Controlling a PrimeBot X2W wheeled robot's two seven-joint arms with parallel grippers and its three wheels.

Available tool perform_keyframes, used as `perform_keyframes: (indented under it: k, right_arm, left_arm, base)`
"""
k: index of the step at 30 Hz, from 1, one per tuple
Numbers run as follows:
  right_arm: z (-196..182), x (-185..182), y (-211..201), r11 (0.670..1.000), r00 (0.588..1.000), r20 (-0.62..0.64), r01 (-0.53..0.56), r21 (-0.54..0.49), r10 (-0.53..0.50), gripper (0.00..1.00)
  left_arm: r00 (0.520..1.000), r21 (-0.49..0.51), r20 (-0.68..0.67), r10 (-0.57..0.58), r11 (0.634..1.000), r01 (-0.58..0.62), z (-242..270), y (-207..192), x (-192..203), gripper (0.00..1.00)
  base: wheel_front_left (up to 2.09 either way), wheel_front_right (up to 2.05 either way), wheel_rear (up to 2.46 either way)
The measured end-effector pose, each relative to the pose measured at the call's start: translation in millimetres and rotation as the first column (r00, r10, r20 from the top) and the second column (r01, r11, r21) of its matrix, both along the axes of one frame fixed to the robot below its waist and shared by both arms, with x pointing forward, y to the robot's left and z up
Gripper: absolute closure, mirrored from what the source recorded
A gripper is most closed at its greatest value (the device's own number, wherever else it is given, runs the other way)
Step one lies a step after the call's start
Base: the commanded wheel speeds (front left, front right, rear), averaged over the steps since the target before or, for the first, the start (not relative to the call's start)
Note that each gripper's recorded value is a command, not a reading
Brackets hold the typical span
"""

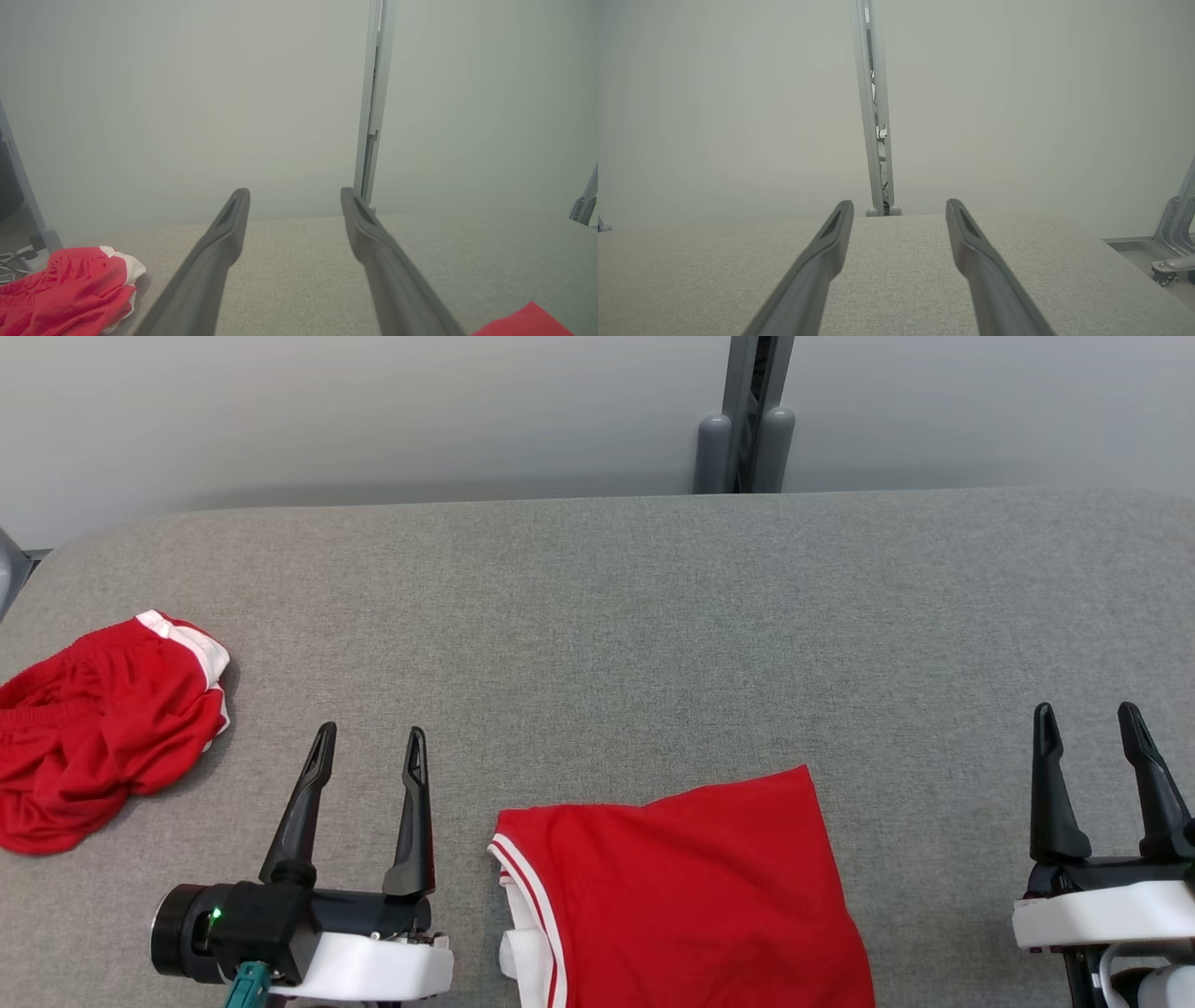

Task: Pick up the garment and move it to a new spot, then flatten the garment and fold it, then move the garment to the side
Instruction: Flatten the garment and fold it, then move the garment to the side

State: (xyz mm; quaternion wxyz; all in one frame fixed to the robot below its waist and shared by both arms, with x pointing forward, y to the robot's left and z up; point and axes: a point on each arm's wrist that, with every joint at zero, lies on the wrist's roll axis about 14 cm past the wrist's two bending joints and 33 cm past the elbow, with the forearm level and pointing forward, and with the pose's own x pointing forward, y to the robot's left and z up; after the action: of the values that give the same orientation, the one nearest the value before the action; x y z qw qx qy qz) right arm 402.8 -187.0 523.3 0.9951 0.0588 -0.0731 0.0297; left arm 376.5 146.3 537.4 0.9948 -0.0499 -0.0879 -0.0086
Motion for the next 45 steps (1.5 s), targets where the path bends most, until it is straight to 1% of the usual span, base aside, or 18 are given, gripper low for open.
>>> perform_keyframes:
  k: [11, 40, 42, 44, 45]
  right_arm:
    - [-3, 1, 3, 1.000, 1.000, -0.009, -0.013, -0.017, 0.013, 0.00]
    - [-10, 3, 5, 1.000, 0.999, -0.029, -0.019, -0.013, 0.018, 0.00]
    - [-15, 2, 11, 0.999, 0.998, -0.044, -0.039, -0.005, 0.039, 0.00]
    - [-29, -1, 24, 0.996, 0.992, -0.091, -0.083, 0.020, 0.084, 0.00]
    - [-43, -4, 36, 0.990, 0.981, -0.142, -0.125, 0.063, 0.133, 0.00]
  left_arm:
    - [1.000, 0.000, -0.005, 0.000, 1.000, 0.000, -2, 0, 0, 0.00]
    - [1.000, -0.002, -0.015, -0.001, 1.000, 0.001, -5, 0, 2, 0.00]
    - [1.000, -0.005, -0.015, -0.001, 1.000, 0.001, -5, -1, 2, 0.00]
    - [1.000, -0.006, -0.015, 0.003, 1.000, -0.003, -5, 0, 3, 0.00]
    - [1.000, -0.007, -0.020, 0.000, 1.000, 0.000, -7, -1, 4, 0.00]
  base:
    - [0.00, 0.00, 0.00]
    - [0.00, 0.00, 0.00]
    - [0.00, 0.00, 0.00]
    - [0.00, 0.00, 0.00]
    - [0.00, 0.00, 0.00]
